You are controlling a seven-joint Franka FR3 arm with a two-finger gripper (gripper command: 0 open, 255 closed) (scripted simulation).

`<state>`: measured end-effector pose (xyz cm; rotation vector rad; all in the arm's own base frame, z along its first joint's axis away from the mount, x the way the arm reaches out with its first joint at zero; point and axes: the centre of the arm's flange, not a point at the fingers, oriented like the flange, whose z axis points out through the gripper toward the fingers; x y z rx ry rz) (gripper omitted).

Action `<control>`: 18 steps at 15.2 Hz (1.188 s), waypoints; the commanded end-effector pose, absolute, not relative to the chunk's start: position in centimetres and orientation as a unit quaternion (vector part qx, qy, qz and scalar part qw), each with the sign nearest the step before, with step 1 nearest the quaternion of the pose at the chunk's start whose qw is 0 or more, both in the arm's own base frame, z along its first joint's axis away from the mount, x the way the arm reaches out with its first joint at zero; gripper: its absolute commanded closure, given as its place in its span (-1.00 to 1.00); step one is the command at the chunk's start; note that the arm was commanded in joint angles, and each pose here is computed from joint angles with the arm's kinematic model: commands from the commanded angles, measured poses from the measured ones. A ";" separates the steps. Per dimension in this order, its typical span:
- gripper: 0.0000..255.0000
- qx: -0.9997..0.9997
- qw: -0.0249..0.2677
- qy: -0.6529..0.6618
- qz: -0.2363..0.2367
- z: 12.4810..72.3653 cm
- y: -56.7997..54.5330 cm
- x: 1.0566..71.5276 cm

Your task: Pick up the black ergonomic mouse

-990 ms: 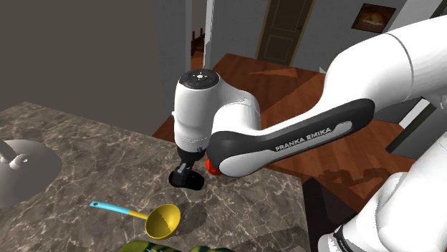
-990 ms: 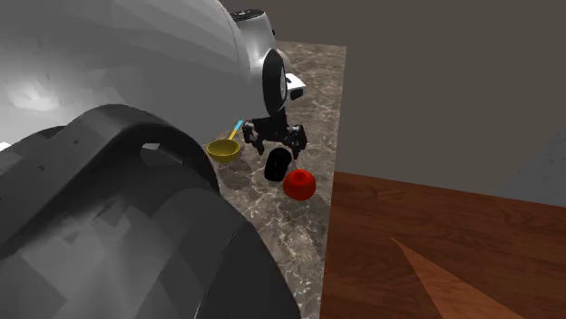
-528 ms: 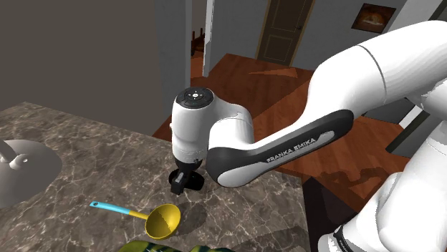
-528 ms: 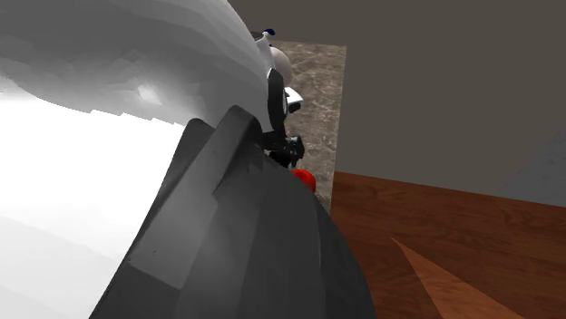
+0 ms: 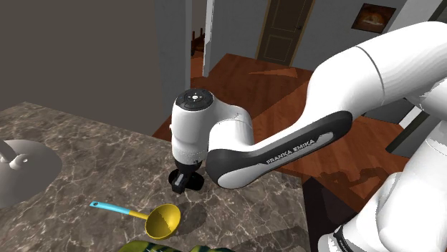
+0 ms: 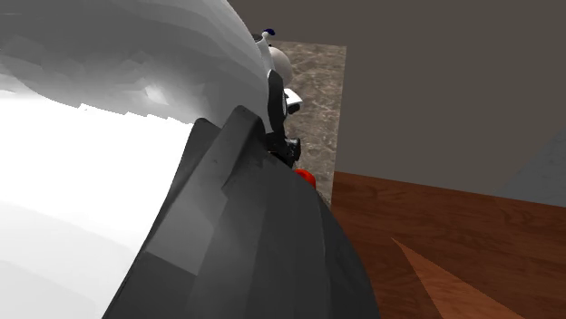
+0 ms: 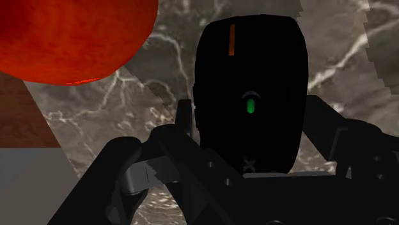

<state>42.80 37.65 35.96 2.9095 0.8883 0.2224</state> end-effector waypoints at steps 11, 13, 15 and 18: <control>1.00 0.953 0.046 0.291 0.072 40.0 37.6 42.8; 1.00 0.953 0.046 0.291 0.072 41.1 37.6 42.8; 1.00 0.953 0.046 0.291 0.072 42.2 37.6 42.8; 1.00 0.953 0.046 0.291 0.072 43.7 37.6 42.8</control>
